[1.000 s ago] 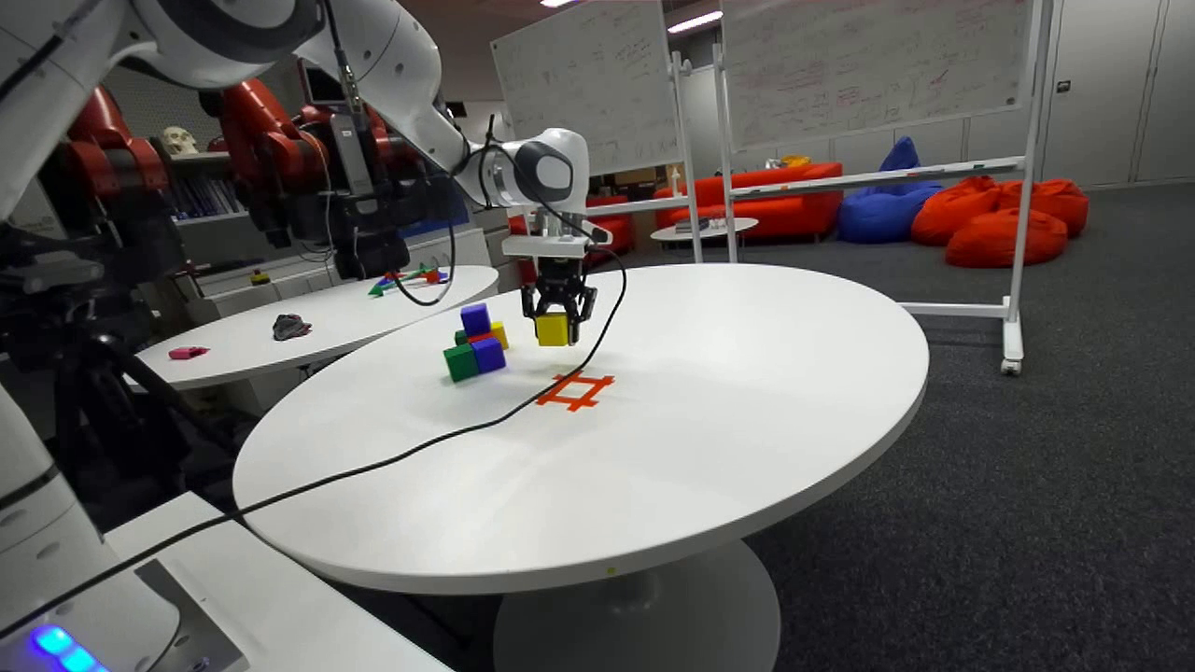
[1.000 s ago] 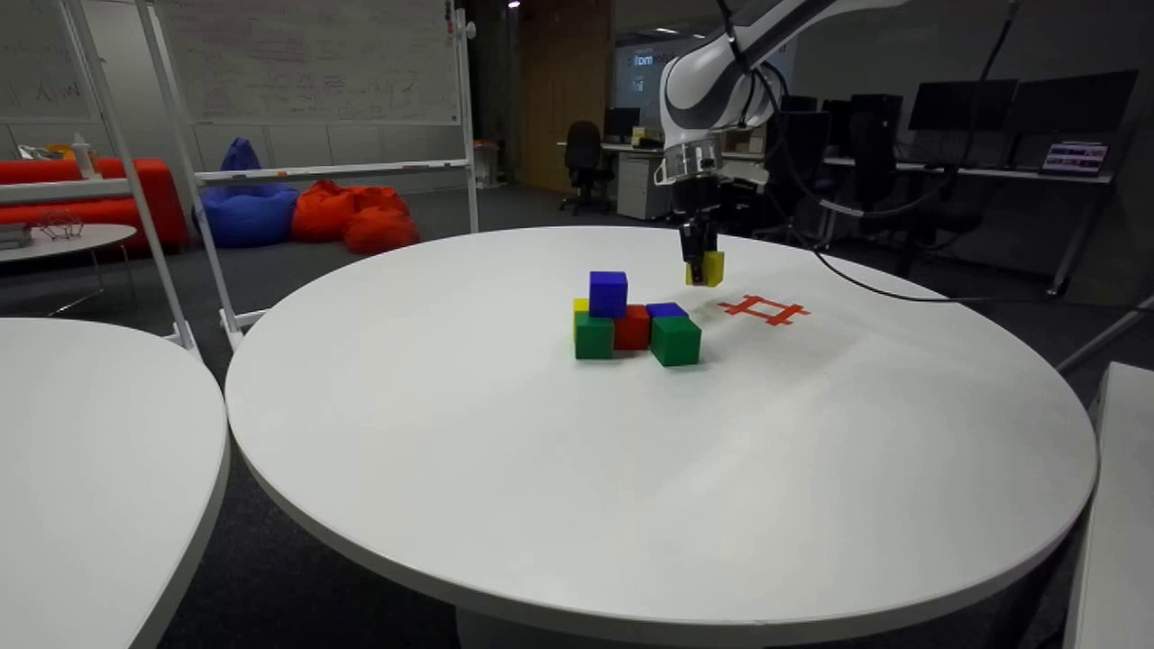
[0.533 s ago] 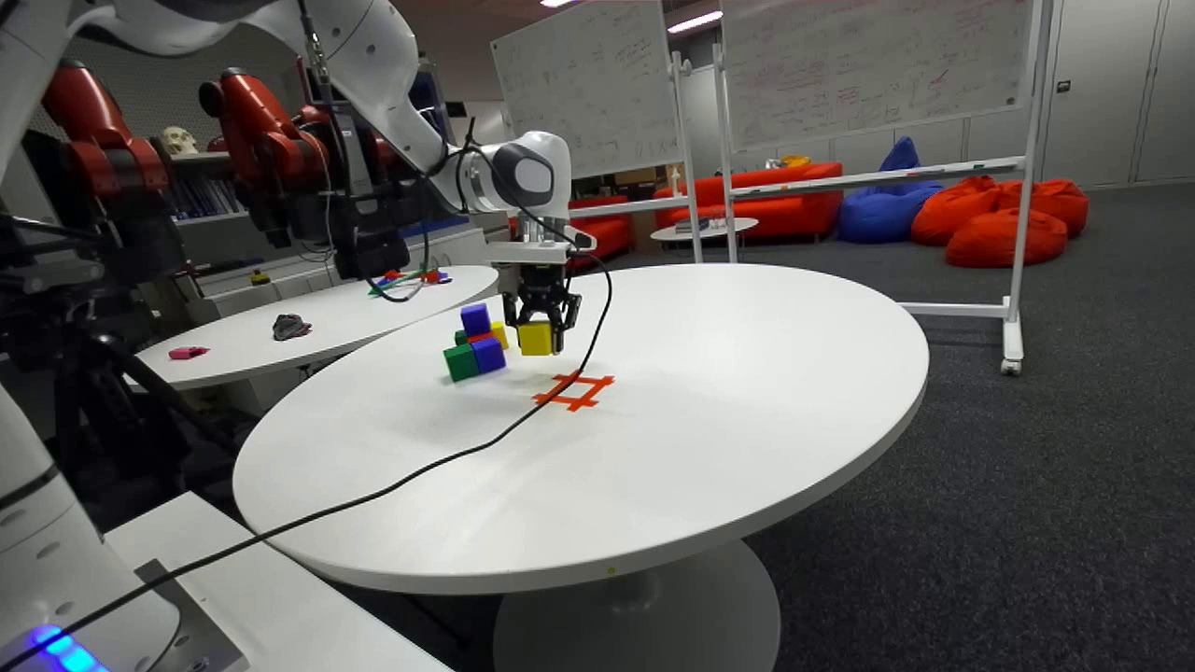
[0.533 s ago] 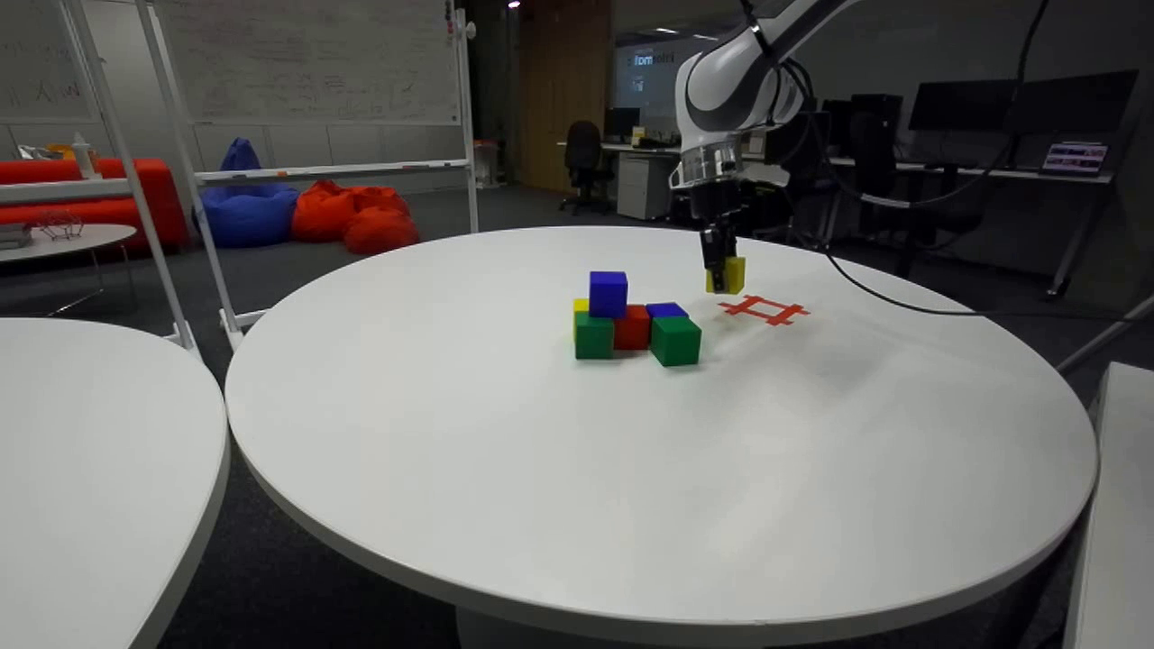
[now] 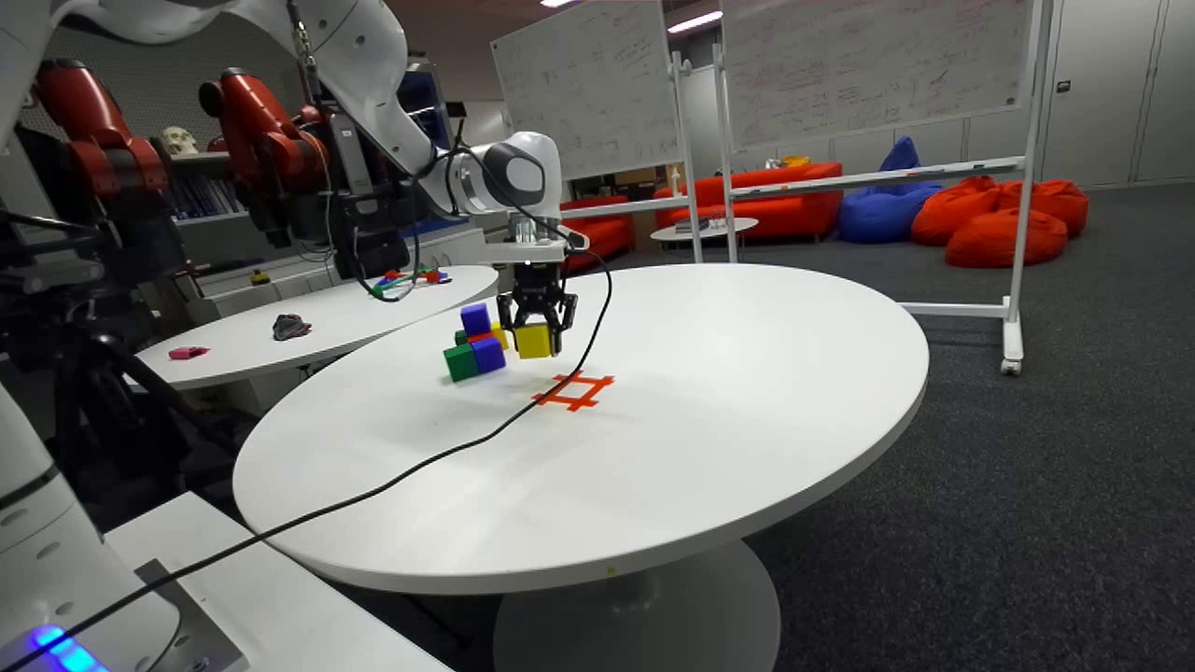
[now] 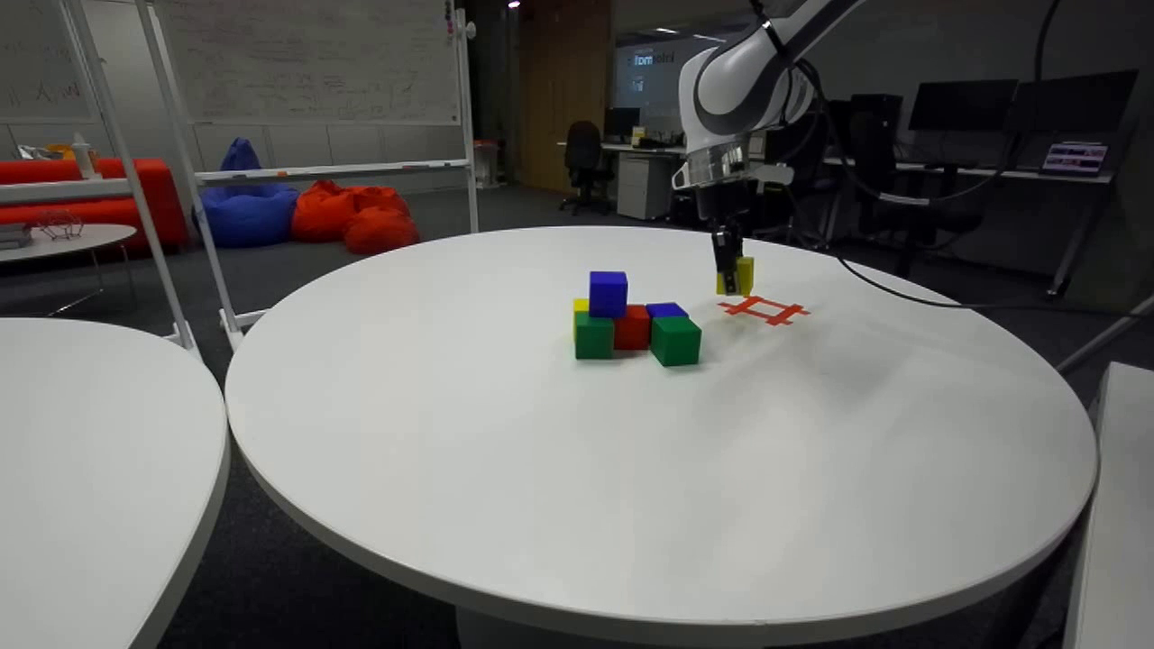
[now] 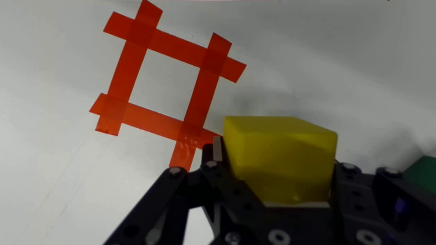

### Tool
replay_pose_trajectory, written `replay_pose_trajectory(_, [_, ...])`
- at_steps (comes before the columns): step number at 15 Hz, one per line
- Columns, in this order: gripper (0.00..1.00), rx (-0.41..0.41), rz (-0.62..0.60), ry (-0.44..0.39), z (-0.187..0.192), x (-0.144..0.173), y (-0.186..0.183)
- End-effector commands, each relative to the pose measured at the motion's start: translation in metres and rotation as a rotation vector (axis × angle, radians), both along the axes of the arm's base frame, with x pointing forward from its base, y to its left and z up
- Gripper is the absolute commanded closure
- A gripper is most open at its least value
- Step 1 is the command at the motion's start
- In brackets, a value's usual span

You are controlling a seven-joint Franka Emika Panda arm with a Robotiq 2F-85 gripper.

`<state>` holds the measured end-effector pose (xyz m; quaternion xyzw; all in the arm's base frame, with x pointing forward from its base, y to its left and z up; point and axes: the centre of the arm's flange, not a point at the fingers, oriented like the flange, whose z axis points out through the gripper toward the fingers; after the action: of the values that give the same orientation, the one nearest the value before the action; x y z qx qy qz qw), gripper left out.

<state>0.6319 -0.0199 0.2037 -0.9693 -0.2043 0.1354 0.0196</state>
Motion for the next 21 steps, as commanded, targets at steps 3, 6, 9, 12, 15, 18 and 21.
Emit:
replay_pose_trajectory(3, [0.43, 0.000, 0.000, 0.005, -0.003, -0.001, 0.000])
replay_pose_trajectory(6, [0.68, 0.001, 0.003, 0.006, -0.004, -0.004, 0.000])
replay_pose_trajectory(9, [0.68, -0.003, -0.012, 0.005, -0.016, -0.021, -0.005])
replay_pose_trajectory(12, [0.68, -0.002, -0.029, -0.015, -0.030, -0.046, -0.005])
replay_pose_trajectory(15, [0.68, 0.006, -0.037, -0.042, -0.042, -0.067, -0.009])
replay_pose_trajectory(18, [0.68, 0.008, -0.037, -0.092, -0.040, -0.084, -0.011])
replay_pose_trajectory(21, [0.68, 0.009, -0.039, -0.121, -0.037, -0.090, -0.013])
